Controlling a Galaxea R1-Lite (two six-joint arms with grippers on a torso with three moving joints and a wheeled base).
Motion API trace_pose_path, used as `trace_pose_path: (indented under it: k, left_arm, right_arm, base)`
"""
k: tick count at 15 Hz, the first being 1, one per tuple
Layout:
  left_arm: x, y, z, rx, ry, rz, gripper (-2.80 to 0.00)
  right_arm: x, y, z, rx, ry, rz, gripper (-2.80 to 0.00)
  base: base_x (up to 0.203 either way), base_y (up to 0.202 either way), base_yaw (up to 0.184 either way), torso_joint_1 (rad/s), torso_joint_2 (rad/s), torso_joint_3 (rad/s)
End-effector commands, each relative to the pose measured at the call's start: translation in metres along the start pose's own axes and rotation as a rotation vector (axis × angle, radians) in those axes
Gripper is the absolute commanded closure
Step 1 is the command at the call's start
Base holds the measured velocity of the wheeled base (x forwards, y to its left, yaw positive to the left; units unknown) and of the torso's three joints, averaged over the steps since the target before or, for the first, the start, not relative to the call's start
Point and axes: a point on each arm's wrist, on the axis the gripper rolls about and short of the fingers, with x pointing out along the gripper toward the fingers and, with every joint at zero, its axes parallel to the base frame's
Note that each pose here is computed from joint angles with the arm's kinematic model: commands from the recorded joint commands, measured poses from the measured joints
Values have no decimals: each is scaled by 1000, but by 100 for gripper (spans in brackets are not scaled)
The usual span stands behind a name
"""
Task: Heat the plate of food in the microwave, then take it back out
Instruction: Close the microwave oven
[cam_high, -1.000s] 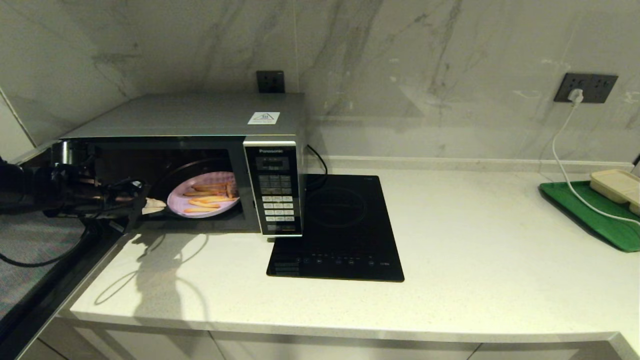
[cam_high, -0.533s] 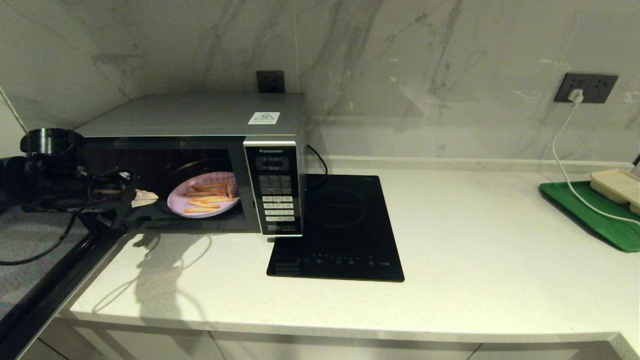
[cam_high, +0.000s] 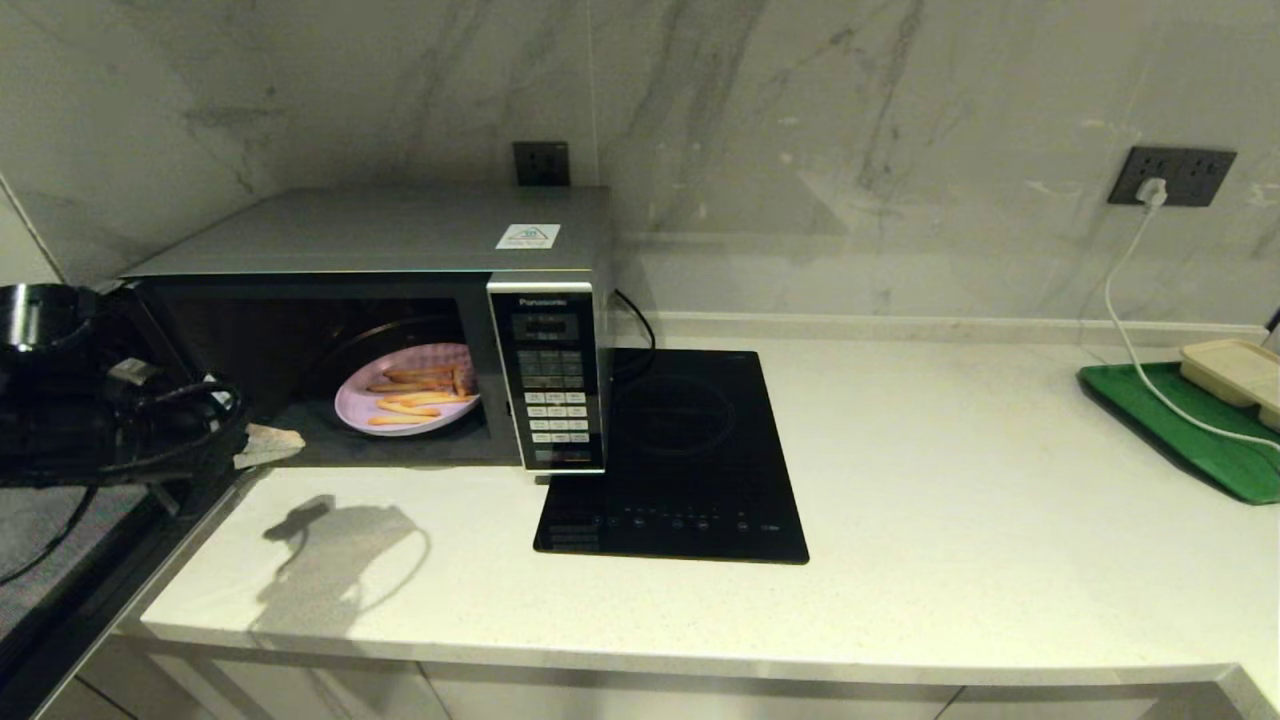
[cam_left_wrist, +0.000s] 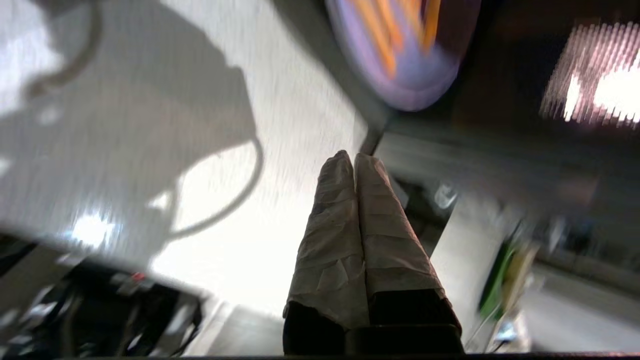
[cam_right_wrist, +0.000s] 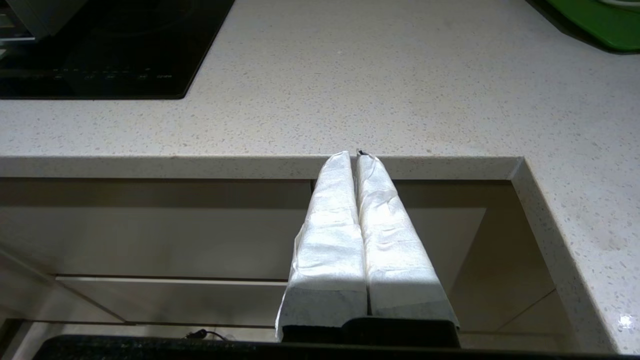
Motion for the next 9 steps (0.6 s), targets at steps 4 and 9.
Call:
trace_pose_path:
  k: [4,9]
  left_arm:
    - [-85,-13,-64,216,-47,-72,0]
    - [-142,-31,-49,446,-264,49,0]
  right_arm:
    - [0,0,0,0,2,2,0]
    - [0,0,0,0,-1,0,0]
  base:
    - [0,0,0,0,0,0]
    - [0,0,0,0,0,0]
